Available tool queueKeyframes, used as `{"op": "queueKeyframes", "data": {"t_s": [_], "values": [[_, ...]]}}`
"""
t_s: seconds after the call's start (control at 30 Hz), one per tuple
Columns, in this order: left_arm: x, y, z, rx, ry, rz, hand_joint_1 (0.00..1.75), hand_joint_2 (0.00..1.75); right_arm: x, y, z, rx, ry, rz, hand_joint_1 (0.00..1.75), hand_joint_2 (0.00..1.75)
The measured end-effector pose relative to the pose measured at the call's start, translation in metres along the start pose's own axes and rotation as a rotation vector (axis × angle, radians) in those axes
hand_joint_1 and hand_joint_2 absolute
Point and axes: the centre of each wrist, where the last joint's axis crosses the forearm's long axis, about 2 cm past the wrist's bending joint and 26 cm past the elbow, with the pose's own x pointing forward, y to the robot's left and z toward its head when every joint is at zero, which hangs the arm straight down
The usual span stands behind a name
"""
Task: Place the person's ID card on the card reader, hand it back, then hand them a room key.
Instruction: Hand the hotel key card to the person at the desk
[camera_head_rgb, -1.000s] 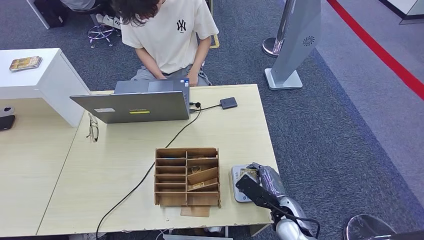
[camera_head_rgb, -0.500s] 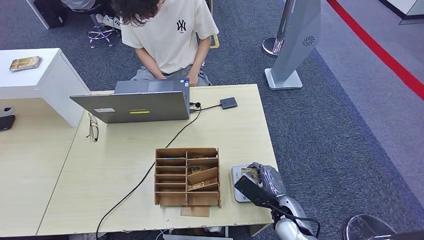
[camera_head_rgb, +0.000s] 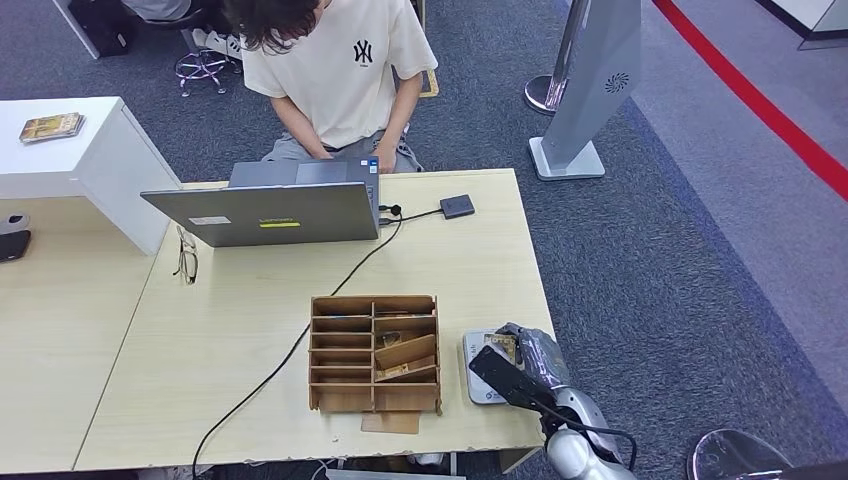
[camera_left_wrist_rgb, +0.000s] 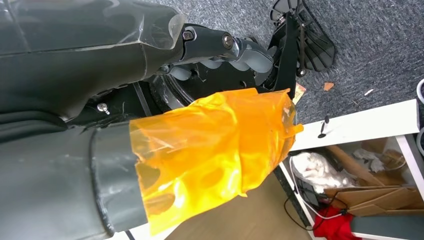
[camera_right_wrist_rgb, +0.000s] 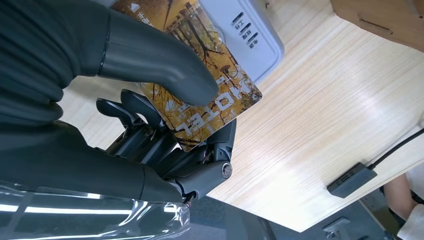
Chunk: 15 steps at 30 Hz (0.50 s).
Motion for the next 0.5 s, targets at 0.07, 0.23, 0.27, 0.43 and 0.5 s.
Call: {"op": "queueKeyframes", "data": {"t_s": [0.07, 0.23, 0.27, 0.43, 0.5], "values": [[0.0000, 0.0000, 0.0000, 0.000, 0.000, -0.002, 0.00, 0.00, -0.0002, -0.0001, -0.0009, -0.001, 0.002, -0.001, 1.75, 1.75], [0.0000, 0.0000, 0.0000, 0.001, 0.000, -0.004, 0.00, 0.00, -0.0002, 0.0003, -0.0023, -0.003, 0.006, -0.004, 1.75, 1.75], [0.0000, 0.0000, 0.0000, 0.001, 0.000, -0.004, 0.00, 0.00, -0.0002, 0.0003, -0.0025, -0.003, 0.006, -0.005, 1.75, 1.75], [0.0000, 0.0000, 0.0000, 0.001, 0.000, -0.003, 0.00, 0.00, -0.0006, 0.0006, -0.0029, -0.003, 0.007, -0.005, 1.75, 1.75], [0.0000, 0.0000, 0.0000, 0.001, 0.000, -0.003, 0.00, 0.00, -0.0007, 0.0008, -0.0030, -0.002, 0.007, -0.005, 1.75, 1.75]]}}
